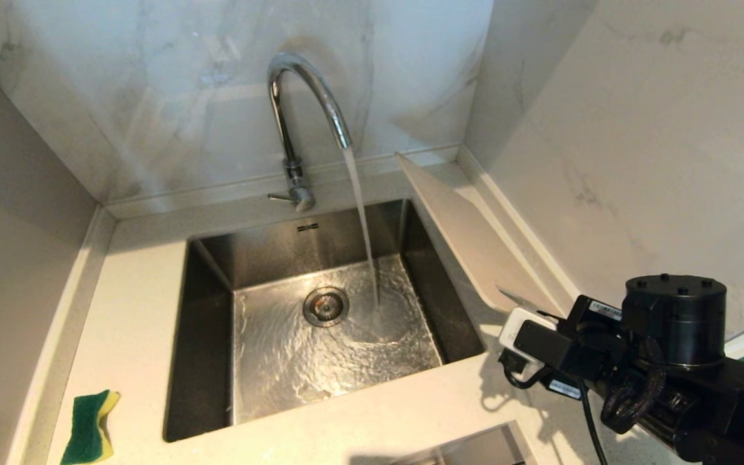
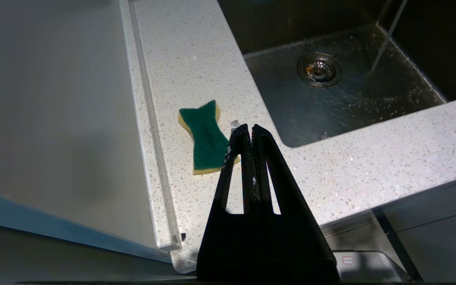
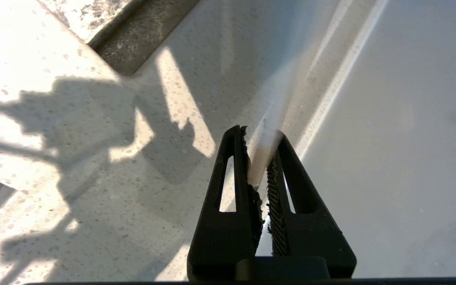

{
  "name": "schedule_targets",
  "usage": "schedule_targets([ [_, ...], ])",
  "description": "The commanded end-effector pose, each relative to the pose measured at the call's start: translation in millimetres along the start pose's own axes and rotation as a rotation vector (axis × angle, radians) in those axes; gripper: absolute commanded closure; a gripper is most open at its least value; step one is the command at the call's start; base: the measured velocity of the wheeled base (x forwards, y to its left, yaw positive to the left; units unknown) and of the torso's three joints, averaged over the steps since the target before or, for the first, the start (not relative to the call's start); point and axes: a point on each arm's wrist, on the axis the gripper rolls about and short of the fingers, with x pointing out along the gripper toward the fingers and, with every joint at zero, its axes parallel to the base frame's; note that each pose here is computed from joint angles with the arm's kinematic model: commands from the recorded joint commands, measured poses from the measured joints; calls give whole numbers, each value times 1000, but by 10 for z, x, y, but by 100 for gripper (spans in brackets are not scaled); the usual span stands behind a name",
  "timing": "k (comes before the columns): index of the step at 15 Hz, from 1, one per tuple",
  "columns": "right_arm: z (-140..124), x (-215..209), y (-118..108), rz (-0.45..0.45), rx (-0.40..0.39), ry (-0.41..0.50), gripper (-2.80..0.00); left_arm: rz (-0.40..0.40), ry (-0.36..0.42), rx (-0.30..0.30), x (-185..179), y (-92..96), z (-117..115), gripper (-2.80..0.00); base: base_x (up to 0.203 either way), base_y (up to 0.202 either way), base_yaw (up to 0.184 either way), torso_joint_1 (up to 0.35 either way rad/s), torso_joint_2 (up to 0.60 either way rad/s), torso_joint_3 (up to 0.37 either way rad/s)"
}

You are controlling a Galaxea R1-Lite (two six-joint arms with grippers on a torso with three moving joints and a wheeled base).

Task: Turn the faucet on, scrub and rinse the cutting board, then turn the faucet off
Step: Put down the cutting board

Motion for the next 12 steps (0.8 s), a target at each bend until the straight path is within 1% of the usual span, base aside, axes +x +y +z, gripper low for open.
schedule_targets([
  [1,-3,23,34,13,-11,4,0,1,0,0,0,0,0,0,0,0,0,0,0,0],
  [6,-31,37,87,36,-12,19,0,0,-1,0,0,0,0,0,0,0,0,0,0,0],
  [8,-95,12,189,70,15,41,0,1,-1,0,0,0,0,0,0,0,0,0,0,0],
  [12,-181,40,346,132,31,85,0,1,0,0,0,0,-1,0,0,0,0,0,0,0],
])
